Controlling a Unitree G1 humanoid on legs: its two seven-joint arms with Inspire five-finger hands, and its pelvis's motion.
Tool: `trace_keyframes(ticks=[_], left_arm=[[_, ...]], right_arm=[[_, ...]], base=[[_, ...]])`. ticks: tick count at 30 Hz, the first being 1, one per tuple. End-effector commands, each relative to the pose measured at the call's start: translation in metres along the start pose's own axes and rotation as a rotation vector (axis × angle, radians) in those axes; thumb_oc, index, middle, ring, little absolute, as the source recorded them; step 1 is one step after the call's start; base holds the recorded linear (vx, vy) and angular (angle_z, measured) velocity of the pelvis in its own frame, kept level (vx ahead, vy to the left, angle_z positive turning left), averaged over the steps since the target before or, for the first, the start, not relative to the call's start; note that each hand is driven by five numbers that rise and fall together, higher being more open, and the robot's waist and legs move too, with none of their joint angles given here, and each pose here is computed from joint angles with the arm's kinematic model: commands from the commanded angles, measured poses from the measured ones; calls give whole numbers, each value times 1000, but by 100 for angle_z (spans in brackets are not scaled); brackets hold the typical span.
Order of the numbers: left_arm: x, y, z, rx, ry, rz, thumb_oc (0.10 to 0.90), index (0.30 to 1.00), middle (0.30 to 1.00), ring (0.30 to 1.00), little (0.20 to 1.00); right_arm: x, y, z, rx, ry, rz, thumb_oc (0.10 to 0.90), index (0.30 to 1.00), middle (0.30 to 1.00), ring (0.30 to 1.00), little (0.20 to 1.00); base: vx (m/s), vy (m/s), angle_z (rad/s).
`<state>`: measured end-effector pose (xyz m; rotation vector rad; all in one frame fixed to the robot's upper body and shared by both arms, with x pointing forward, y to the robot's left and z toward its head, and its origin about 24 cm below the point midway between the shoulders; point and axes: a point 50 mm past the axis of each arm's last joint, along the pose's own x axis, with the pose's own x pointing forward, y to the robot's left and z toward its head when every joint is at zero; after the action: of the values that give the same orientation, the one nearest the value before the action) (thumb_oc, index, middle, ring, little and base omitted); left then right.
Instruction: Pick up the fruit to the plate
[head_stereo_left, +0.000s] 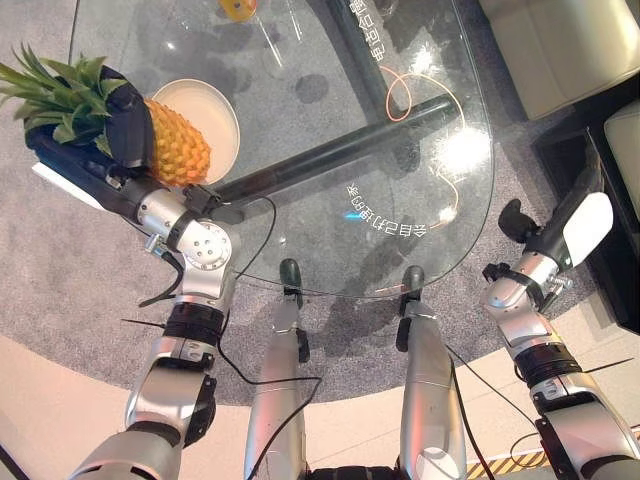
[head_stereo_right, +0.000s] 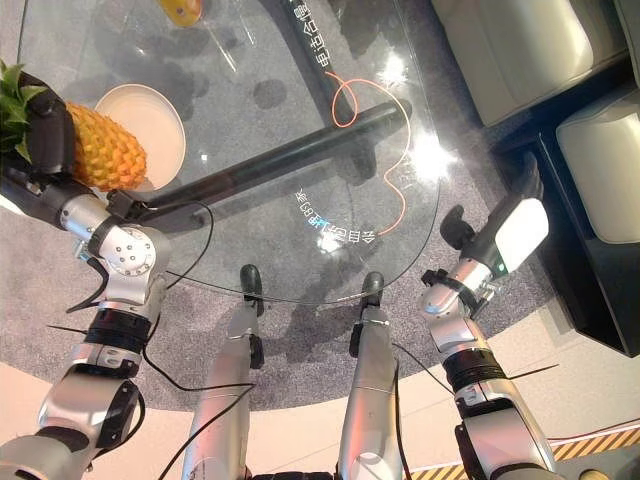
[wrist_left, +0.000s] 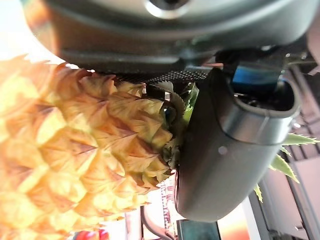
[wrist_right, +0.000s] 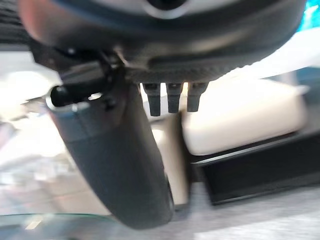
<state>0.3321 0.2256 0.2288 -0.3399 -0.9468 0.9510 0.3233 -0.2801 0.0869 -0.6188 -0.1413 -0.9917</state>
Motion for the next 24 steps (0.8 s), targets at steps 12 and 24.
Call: trace_keyframes(ticks=[12, 24], left_arm=[[62, -44, 40, 75, -278, -42, 100, 300, 300, 300, 200], [72, -48, 36, 134, -249, -58, 100, 300, 300, 300, 200]], right_arm=[[16, -30, -67, -136, 271, -58, 800, 900, 900, 900, 900], [-16, -8, -101, -172, 514, 374, 800, 900, 900, 900, 900]], base=[[-4, 1, -1], [-4, 2, -1]])
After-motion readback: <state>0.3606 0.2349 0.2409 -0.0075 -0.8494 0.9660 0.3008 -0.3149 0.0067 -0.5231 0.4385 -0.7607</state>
